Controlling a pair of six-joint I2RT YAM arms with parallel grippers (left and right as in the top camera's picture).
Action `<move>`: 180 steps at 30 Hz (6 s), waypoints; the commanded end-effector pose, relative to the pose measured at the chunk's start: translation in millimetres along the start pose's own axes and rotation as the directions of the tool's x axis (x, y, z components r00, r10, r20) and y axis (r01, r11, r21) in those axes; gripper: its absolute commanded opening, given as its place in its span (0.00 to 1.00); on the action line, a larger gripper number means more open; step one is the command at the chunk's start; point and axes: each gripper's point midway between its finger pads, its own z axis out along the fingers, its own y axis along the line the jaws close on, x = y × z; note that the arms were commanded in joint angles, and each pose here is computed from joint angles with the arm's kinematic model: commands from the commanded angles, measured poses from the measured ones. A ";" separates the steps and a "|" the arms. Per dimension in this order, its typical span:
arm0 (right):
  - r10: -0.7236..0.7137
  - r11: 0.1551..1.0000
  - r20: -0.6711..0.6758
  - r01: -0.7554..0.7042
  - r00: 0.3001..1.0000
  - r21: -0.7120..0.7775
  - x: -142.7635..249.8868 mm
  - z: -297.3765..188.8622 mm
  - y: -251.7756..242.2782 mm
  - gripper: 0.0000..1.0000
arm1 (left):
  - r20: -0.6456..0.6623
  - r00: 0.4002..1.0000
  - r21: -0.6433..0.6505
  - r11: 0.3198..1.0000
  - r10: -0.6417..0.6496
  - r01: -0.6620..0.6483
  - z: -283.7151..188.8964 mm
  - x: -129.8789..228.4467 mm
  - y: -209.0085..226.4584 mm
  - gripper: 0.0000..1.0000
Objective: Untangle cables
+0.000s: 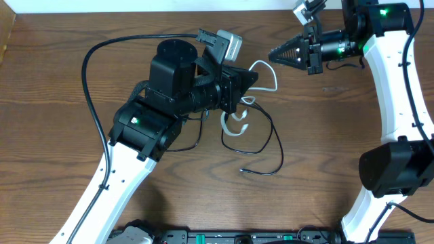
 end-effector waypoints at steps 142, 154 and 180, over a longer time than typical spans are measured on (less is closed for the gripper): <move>0.585 0.503 0.078 -0.437 0.807 0.746 89.2 -83.4 -190.1 0.93 | -0.519 0.692 -0.690 0.724 -0.501 0.007 1.3 205.1 229.4 0.42; 0.591 0.502 0.074 -0.438 0.803 0.746 90.6 -82.4 -188.7 0.93 | -0.569 0.594 -0.701 0.714 -0.568 0.011 34.3 259.1 266.5 0.25; 0.602 0.537 0.013 -0.417 0.798 0.733 91.8 -55.2 -176.5 0.89 | 0.196 0.978 -0.429 0.903 0.076 0.016 -107.7 -29.2 58.8 0.08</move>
